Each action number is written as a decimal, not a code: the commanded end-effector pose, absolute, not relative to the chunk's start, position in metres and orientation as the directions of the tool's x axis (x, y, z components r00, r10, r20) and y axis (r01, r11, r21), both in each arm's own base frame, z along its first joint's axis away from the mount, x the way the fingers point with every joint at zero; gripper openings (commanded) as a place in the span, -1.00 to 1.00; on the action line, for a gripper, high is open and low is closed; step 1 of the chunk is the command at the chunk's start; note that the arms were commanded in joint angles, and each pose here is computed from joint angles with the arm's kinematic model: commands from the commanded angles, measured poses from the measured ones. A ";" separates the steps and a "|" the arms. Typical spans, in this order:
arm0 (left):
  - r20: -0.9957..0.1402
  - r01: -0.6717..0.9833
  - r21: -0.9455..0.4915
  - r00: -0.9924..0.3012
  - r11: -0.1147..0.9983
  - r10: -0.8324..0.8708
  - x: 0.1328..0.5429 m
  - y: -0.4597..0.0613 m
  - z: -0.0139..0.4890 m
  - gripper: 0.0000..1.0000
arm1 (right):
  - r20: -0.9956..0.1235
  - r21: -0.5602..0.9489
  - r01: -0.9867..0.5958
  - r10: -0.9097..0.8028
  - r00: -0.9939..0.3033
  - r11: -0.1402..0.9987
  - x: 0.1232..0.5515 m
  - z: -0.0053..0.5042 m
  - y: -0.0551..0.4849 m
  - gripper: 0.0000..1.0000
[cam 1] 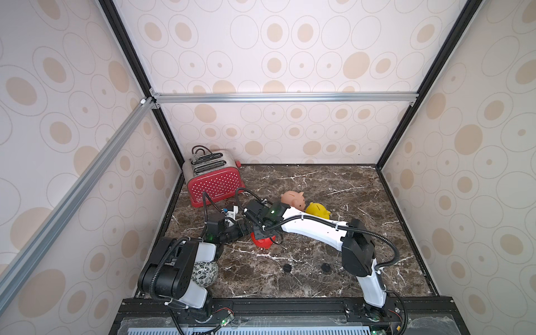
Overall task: Close piggy banks
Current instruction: Screw the knob on the piggy bank.
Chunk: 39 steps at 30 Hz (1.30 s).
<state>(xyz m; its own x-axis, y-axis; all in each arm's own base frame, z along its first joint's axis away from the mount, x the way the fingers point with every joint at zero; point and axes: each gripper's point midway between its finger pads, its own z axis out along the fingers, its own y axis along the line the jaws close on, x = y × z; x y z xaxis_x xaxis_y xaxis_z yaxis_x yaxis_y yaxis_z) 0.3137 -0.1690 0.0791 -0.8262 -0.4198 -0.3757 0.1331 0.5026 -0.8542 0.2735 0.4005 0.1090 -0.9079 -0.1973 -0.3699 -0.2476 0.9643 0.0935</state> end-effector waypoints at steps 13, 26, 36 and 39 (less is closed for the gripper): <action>-0.353 0.120 -0.853 -0.851 0.509 -0.390 0.297 -0.170 0.068 0.89 | -0.322 0.066 -0.218 -0.186 -0.928 0.974 0.273 0.096 0.385 -1.00; -0.341 0.097 -0.845 -0.854 0.526 -0.392 0.294 -0.168 0.060 0.40 | -0.283 0.065 -0.114 -0.092 -0.955 0.991 0.271 0.096 0.376 -1.00; -0.340 0.093 -0.843 -0.855 0.530 -0.391 0.289 -0.169 0.060 0.36 | -0.245 0.068 0.022 0.038 -0.969 0.997 0.266 0.093 0.368 -1.00; -0.343 0.098 -0.840 -0.858 0.534 -0.382 0.288 -0.172 0.060 0.36 | -0.227 0.068 0.071 0.085 -0.970 0.995 0.264 0.091 0.366 -1.00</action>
<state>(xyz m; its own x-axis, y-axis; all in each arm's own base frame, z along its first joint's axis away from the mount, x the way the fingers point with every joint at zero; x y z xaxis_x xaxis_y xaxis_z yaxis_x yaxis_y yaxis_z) 0.3043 -0.1724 0.0841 -0.8123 -0.3870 -0.4363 0.2003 0.5175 -0.8319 0.2733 0.3991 0.1133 -0.9499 0.0151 -0.3121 -0.0452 0.9817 0.1851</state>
